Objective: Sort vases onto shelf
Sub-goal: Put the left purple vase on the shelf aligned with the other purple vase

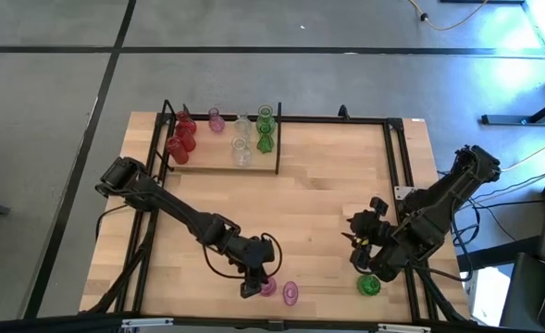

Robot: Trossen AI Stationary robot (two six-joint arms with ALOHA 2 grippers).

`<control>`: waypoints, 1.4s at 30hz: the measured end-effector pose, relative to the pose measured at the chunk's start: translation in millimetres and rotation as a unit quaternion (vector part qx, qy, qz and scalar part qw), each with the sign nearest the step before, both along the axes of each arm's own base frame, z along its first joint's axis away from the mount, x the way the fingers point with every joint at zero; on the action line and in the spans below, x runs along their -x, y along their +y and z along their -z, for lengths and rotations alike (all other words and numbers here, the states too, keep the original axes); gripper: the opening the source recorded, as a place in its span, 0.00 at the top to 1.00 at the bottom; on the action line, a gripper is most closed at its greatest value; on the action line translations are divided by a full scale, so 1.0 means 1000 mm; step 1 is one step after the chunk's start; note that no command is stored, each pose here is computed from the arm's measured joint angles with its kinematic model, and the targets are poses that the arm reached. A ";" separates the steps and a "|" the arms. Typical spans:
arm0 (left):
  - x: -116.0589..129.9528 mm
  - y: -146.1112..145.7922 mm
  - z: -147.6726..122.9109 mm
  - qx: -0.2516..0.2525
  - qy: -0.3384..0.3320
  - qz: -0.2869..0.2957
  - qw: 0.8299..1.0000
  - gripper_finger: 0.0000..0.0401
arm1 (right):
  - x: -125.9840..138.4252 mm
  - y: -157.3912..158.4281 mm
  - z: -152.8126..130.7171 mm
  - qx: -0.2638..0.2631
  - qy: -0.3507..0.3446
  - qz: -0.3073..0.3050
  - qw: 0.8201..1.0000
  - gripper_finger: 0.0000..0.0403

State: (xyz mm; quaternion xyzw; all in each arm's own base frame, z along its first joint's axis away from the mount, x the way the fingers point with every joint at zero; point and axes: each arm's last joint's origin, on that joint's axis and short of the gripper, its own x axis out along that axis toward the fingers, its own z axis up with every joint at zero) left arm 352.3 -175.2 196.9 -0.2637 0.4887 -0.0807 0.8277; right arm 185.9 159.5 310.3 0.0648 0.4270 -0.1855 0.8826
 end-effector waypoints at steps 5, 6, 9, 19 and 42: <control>0.005 0.003 -0.006 -0.012 0.008 -0.006 1.000 0.96 | 0.000 0.000 0.000 0.001 -0.002 0.001 1.000 0.58; 0.007 0.005 -0.008 -0.018 0.011 -0.010 1.000 0.96 | 0.000 0.000 0.000 0.002 -0.003 0.001 1.000 0.58; 0.014 0.013 -0.012 -0.042 0.036 -0.023 0.998 0.96 | 0.000 0.000 0.000 0.005 -0.007 0.002 1.000 0.58; 0.019 0.041 -0.004 -0.070 0.115 -0.033 0.990 0.99 | -0.001 -0.001 -0.001 0.018 -0.021 0.007 1.000 0.58; 0.110 0.009 -0.008 0.084 0.133 -0.200 0.967 1.00 | -0.031 0.032 0.027 -0.156 -0.162 -0.061 0.972 0.58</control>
